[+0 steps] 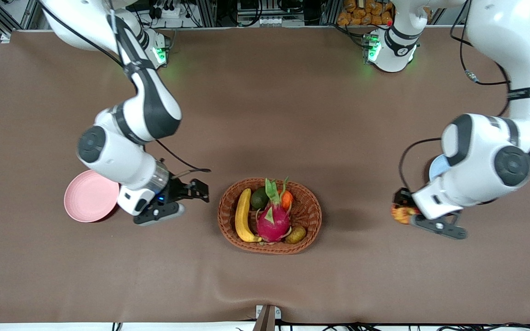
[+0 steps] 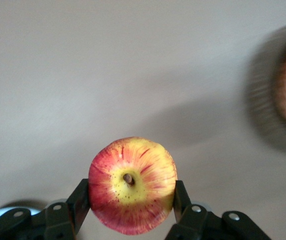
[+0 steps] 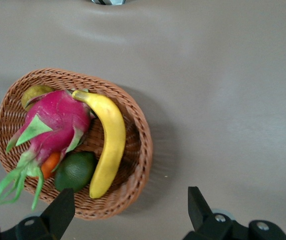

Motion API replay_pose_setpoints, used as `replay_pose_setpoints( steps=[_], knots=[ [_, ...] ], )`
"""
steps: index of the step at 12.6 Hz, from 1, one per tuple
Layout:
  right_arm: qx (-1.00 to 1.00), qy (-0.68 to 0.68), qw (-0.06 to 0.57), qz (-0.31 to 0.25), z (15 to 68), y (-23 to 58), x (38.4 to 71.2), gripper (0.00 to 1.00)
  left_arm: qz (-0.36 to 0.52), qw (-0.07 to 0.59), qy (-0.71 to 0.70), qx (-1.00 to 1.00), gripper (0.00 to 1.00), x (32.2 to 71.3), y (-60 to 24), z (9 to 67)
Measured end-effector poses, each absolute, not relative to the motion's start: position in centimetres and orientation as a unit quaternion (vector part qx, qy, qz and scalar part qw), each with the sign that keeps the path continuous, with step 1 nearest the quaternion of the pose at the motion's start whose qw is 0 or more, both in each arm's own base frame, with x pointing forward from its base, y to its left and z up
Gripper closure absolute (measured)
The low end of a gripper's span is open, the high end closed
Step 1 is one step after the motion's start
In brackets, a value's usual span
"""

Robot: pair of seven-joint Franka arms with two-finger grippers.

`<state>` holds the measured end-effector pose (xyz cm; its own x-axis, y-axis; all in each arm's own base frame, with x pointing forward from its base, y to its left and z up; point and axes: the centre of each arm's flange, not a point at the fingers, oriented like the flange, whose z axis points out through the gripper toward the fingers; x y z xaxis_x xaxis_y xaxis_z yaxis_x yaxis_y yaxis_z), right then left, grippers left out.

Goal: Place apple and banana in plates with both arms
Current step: 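Carry the apple over the blue plate while the right gripper reaches the banana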

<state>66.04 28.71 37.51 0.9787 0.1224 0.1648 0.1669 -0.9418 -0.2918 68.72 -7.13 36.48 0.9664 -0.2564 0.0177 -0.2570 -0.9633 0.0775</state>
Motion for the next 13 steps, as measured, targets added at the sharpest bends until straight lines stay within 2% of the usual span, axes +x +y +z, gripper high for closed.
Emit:
replay_pose_setpoints(
  steps=[2, 5, 9, 11, 13],
  knots=[
    [-0.985, -0.043, 0.155, -0.061, 36.5, 30.1, 65.8, 0.00, -0.006, 0.035, -0.082, 0.996, 0.30, 68.5, -0.1, 34.9],
    [-0.985, -0.013, 0.159, -0.061, 36.0, 31.0, 66.7, 0.00, 0.000, -0.013, -0.055, 0.998, 0.30, 67.3, 8.1, 32.6],
    [-0.985, 0.001, 0.161, -0.066, 34.1, 33.2, 67.0, 0.00, 0.032, -0.022, -0.046, 0.998, 0.30, 62.1, 9.6, 27.2],
    [-0.985, 0.002, 0.160, -0.065, 33.5, 33.4, 67.0, 0.12, 0.023, -0.021, -0.042, 0.999, 0.30, 59.6, 9.9, 26.5],
    [-0.984, 0.002, 0.161, -0.074, 32.7, 34.0, 67.0, 0.12, 0.016, -0.022, -0.034, 0.999, 0.30, 57.7, 10.9, 26.8]
  ],
)
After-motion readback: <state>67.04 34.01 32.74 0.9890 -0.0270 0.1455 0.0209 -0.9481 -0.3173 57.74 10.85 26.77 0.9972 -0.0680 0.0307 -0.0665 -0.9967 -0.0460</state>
